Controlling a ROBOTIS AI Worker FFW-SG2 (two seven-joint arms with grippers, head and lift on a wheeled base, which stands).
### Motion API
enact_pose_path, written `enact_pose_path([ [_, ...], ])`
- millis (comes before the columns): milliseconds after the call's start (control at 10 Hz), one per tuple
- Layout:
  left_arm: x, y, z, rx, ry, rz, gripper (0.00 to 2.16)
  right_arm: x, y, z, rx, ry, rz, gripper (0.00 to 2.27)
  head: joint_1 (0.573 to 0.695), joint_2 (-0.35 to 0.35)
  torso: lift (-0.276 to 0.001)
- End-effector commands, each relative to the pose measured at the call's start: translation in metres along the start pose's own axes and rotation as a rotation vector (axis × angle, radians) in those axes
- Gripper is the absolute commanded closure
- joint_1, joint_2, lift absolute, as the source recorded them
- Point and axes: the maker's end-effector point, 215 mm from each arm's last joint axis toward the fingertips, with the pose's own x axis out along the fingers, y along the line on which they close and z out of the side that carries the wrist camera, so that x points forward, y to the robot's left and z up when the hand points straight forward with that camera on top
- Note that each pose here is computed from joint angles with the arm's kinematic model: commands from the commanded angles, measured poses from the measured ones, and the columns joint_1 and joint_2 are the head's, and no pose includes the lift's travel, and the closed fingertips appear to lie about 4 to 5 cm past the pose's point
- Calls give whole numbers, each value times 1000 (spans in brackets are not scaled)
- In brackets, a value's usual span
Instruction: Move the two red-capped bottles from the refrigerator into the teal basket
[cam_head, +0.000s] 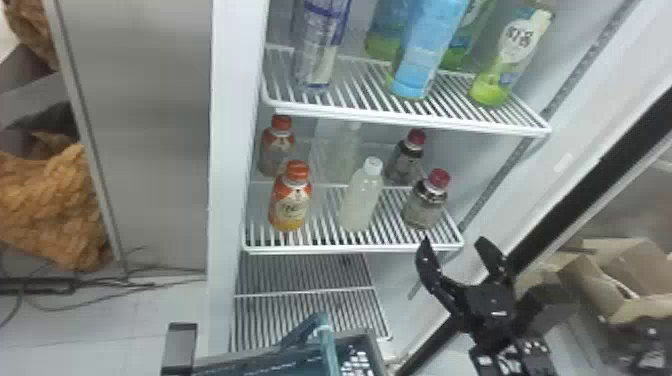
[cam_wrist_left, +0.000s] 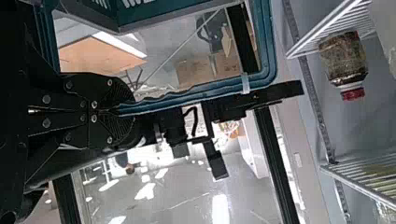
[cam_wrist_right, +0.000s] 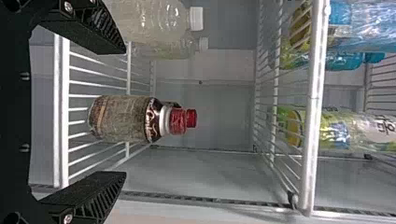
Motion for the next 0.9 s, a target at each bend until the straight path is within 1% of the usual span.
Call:
enact_pose_path([
  [0, 0, -1, 0, 1, 0, -1, 1134, 13, 0, -6, -7, 3, -2, 82, 695, -350, -228],
  [100, 0, -1, 0, 1, 0, -1, 1134, 22, -3, -15, -7, 15, -8, 82, 695, -350, -228],
  [400, 0, 0, 0, -1, 0, 0, 1134, 45, -4, -26, 8, 30, -7, 82, 695, -350, -228],
  [600, 0, 0, 1, 2, 0, 0, 1134, 64, 3, -19, 16, 8, 4, 82, 695, -350, -228],
  [800, 0, -1, 0, 3, 2, -2, 1134, 77, 0, -22, 14, 11, -1, 82, 695, -350, -228],
])
